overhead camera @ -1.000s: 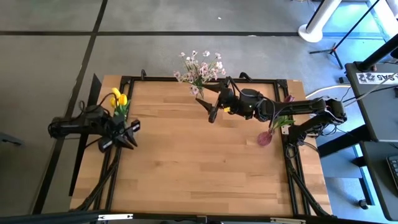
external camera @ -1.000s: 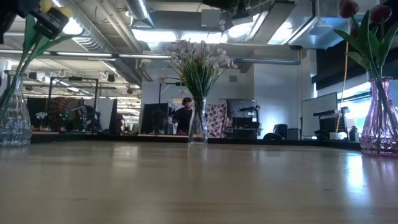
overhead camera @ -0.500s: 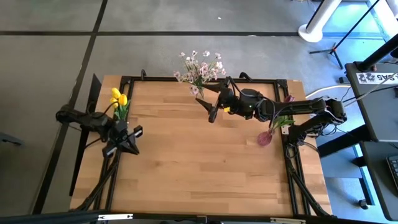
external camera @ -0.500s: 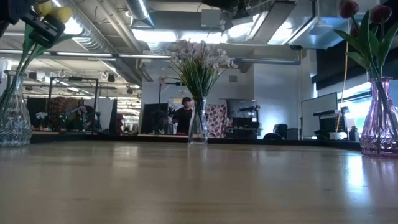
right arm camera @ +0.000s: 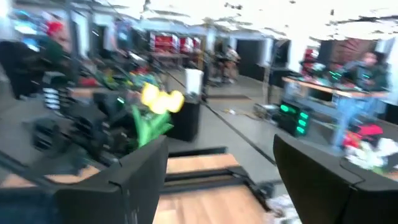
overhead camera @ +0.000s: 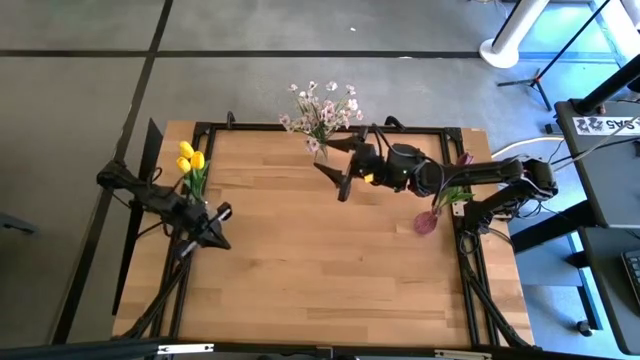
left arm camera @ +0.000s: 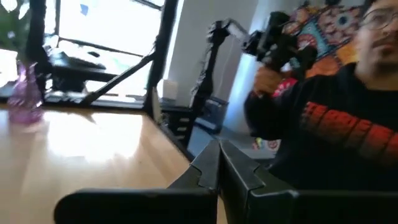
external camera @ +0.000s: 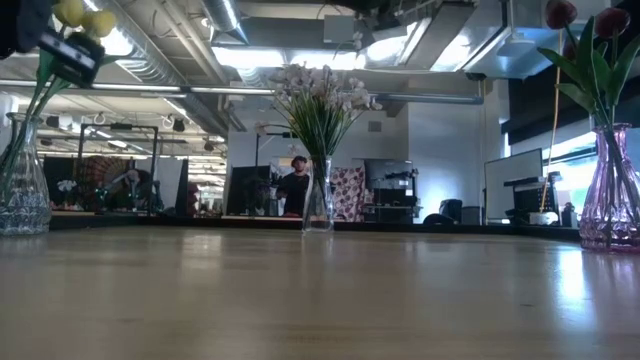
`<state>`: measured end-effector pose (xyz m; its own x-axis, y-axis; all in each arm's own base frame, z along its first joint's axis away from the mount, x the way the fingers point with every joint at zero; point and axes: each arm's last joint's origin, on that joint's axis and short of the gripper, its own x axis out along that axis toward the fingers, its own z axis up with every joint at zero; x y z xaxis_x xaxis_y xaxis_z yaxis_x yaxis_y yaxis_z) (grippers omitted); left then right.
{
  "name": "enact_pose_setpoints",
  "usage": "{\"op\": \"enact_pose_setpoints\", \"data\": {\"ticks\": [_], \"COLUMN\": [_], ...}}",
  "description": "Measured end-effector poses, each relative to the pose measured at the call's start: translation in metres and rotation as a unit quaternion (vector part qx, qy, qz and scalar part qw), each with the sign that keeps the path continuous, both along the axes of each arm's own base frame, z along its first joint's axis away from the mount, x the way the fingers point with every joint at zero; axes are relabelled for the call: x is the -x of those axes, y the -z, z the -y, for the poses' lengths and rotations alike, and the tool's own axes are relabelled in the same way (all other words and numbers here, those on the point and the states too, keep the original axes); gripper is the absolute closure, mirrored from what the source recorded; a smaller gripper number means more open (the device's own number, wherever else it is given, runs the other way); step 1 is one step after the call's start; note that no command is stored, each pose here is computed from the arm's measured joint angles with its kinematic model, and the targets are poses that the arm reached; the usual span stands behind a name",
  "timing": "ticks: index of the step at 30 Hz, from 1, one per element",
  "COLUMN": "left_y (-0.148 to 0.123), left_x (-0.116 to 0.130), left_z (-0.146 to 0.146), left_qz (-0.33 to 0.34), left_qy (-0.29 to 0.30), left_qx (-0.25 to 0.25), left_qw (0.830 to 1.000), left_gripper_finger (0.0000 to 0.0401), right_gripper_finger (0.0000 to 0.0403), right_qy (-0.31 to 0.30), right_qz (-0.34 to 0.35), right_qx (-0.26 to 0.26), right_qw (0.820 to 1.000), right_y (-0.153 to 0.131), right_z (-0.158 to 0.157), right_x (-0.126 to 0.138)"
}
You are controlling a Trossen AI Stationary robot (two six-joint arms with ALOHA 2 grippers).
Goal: Sort flowers into vase by color
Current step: Return to Home Position
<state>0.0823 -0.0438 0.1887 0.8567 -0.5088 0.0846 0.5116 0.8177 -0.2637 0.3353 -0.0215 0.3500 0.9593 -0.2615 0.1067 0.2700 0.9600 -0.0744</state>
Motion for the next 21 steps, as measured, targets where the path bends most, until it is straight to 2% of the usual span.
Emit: {"op": "enact_pose_setpoints", "data": {"ticks": [4, 7, 11, 14, 21], "left_y": [0.017, 0.017, 0.015, 0.015, 0.015], "left_x": [-0.004, -0.005, -0.004, -0.005, -0.005], "left_z": [0.001, 0.001, 0.001, 0.0, -0.001], "left_qz": [-0.011, -0.013, -0.001, -0.004, -0.026], "left_qy": [-0.022, -0.025, -0.025, -0.033, -0.046], "left_qx": [-0.002, 0.004, 0.009, 0.009, 0.051], "left_qw": [1.0, 1.0, 1.0, 0.999, 0.997], "left_gripper_finger": [0.04, 0.0398, 0.0398, 0.0398, 0.0398], "right_gripper_finger": [0.0114, 0.0114, 0.0114, 0.0114, 0.0114], "right_qy": [-0.033, -0.061, -0.074, -0.078, -0.068], "right_qz": [0.036, 0.06, 0.052, 0.056, 0.012], "right_qx": [-0.001, -0.007, -0.008, -0.008, -0.013], "right_qw": [0.999, 0.996, 0.996, 0.995, 0.997], "right_y": [0.018, 0.03, 0.042, 0.039, 0.025], "right_z": [-0.002, -0.004, -0.005, -0.006, -0.007], "right_x": [0.004, 0.011, 0.023, 0.039, 0.074]}}
